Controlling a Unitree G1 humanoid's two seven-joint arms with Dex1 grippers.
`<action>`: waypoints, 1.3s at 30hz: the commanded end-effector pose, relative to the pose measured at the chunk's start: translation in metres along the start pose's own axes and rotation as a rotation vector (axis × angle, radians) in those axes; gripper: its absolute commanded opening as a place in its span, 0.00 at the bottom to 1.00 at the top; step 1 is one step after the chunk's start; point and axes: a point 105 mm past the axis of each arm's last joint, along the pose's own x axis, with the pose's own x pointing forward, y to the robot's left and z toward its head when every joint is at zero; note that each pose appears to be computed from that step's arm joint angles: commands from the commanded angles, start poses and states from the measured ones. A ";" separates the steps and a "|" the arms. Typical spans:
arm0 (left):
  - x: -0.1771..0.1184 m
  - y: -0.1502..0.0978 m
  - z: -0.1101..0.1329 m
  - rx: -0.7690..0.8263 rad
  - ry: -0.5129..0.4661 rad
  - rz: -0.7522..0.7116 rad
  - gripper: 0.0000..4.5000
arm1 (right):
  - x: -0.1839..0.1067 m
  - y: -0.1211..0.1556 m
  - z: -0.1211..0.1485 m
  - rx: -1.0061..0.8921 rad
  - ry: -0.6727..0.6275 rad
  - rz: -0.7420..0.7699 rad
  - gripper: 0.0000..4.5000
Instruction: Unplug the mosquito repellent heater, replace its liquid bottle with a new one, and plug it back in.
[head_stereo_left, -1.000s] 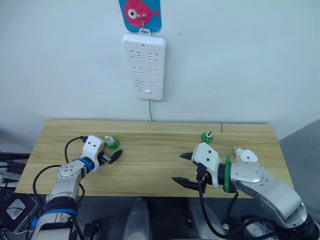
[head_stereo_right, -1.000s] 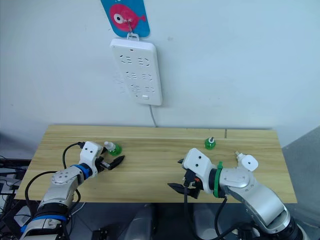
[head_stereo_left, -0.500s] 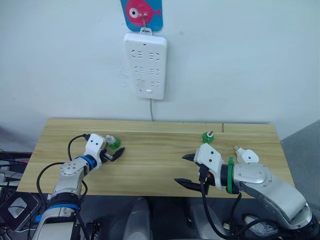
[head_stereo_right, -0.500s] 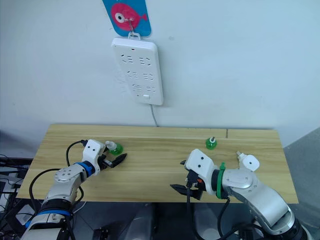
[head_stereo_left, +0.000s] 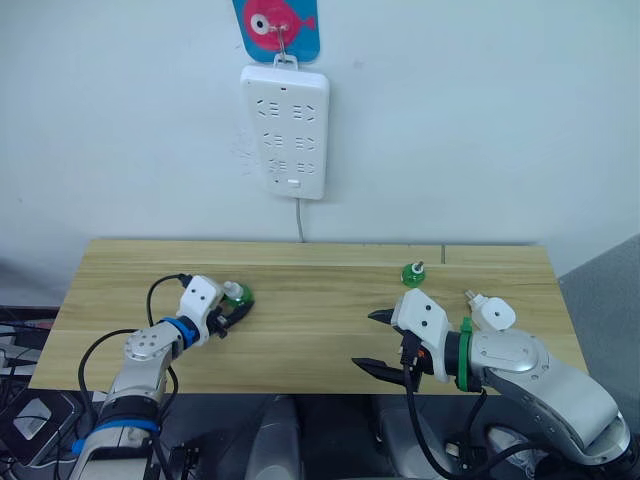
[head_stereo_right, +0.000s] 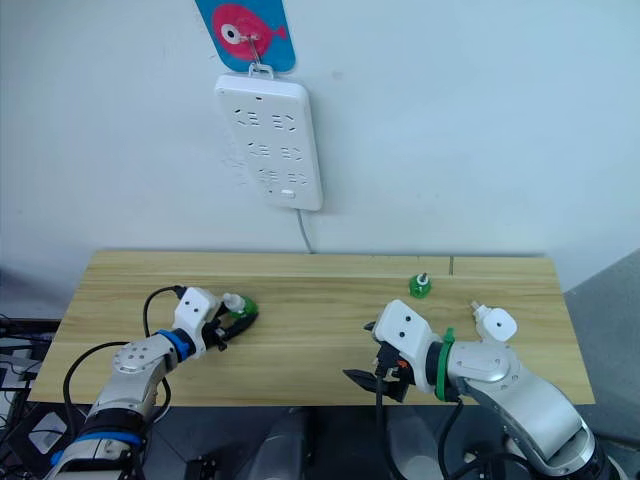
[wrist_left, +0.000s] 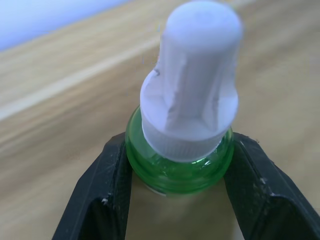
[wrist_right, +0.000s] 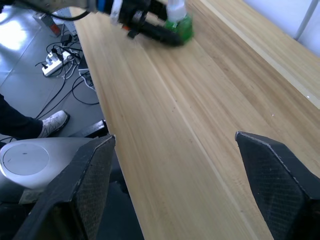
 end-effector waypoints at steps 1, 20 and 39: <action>0.000 -0.018 0.034 0.069 -0.074 -0.126 0.49 | 0.000 0.003 0.021 -0.053 -0.082 0.024 0.89; -0.006 -0.089 0.123 0.236 -0.127 -0.591 0.49 | 0.061 -0.012 0.081 -0.052 -0.165 0.125 0.89; -0.010 -0.087 0.125 0.236 -0.148 -0.612 0.49 | 0.074 -0.009 0.081 -0.059 -0.184 0.138 0.28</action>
